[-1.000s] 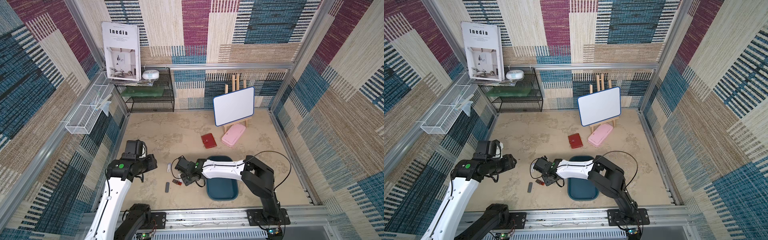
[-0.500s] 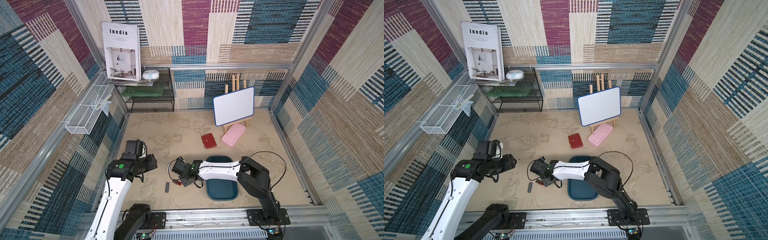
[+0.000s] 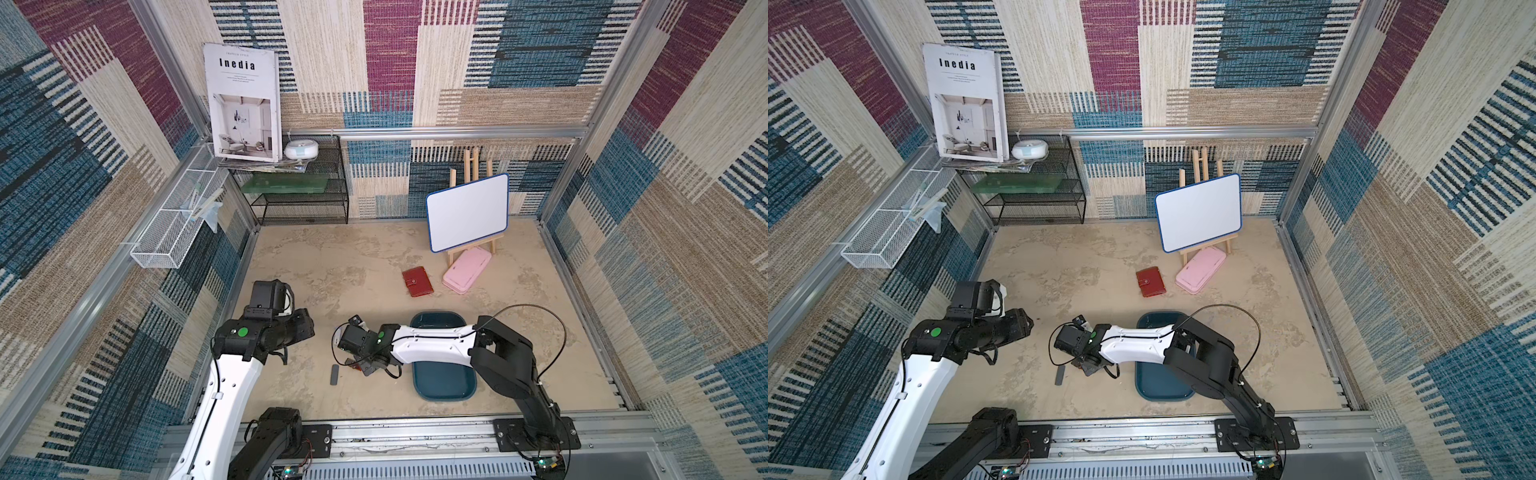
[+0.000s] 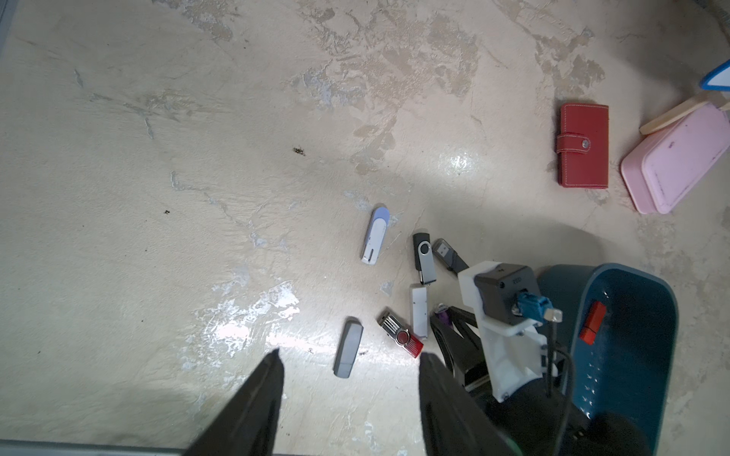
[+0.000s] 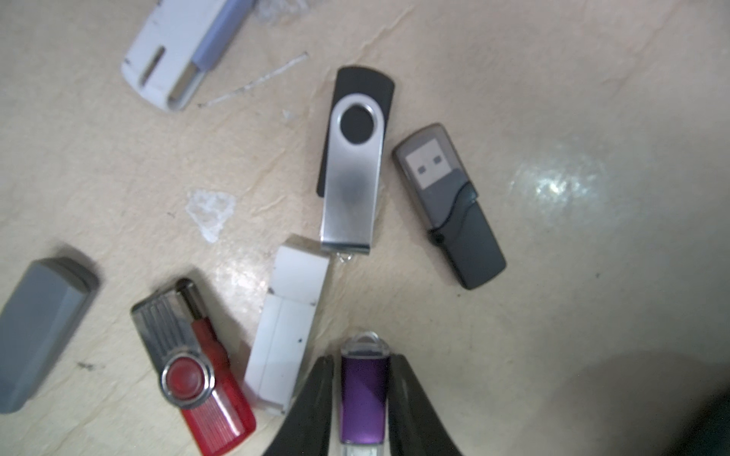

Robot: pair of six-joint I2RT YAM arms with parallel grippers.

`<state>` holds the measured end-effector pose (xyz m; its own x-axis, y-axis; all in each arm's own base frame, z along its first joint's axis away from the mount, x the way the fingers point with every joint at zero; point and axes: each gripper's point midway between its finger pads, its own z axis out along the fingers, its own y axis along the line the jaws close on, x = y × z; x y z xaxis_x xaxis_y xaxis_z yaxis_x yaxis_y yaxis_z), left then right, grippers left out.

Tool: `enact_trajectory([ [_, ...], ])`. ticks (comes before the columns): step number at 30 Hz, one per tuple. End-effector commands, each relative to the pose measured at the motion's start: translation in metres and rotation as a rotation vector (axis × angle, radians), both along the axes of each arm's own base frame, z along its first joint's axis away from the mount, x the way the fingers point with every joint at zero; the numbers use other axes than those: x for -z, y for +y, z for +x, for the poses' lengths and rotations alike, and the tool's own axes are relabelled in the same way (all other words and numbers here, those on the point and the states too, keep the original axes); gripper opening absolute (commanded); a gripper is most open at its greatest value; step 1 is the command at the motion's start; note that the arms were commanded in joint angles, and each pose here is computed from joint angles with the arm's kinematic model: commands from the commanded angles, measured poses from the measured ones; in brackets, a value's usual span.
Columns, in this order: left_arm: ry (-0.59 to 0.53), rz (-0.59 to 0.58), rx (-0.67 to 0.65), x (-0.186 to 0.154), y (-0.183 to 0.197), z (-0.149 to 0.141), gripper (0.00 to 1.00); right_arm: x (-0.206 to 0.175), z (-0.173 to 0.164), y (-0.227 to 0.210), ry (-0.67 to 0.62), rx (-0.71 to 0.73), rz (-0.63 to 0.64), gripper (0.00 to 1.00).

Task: Put the usb flash drive into the storage box
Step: Pick up the USB flash from the center of the board, then place the USB flash in the storage box.

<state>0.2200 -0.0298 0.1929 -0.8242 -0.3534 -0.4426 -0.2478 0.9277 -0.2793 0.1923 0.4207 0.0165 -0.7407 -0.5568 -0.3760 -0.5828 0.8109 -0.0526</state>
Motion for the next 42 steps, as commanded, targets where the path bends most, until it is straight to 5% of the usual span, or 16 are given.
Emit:
enact_trajectory([
  [1, -0.006, -0.007, -0.001, -0.001, -0.001, 0.002, 0.59, 0.014, -0.008, -0.025, 0.038, 0.007, -0.105, 0.27],
  [11, -0.006, -0.008, -0.001, 0.0, -0.001, 0.002, 0.6, -0.01, -0.001, -0.02, -0.015, 0.003, -0.062, 0.15],
  [21, -0.004, -0.008, -0.002, 0.0, -0.001, 0.002, 0.59, -0.097, 0.001, -0.004, -0.084, -0.03, 0.164, 0.13],
  [31, 0.003, -0.009, 0.007, 0.001, -0.004, 0.002, 0.59, -0.136, 0.038, -0.094, -0.202, 0.174, 0.171, 0.11],
  [42, 0.0, -0.006, 0.009, 0.001, -0.004, 0.001, 0.59, -0.095, 0.057, -0.177, -0.172, 0.369, 0.173, 0.11],
])
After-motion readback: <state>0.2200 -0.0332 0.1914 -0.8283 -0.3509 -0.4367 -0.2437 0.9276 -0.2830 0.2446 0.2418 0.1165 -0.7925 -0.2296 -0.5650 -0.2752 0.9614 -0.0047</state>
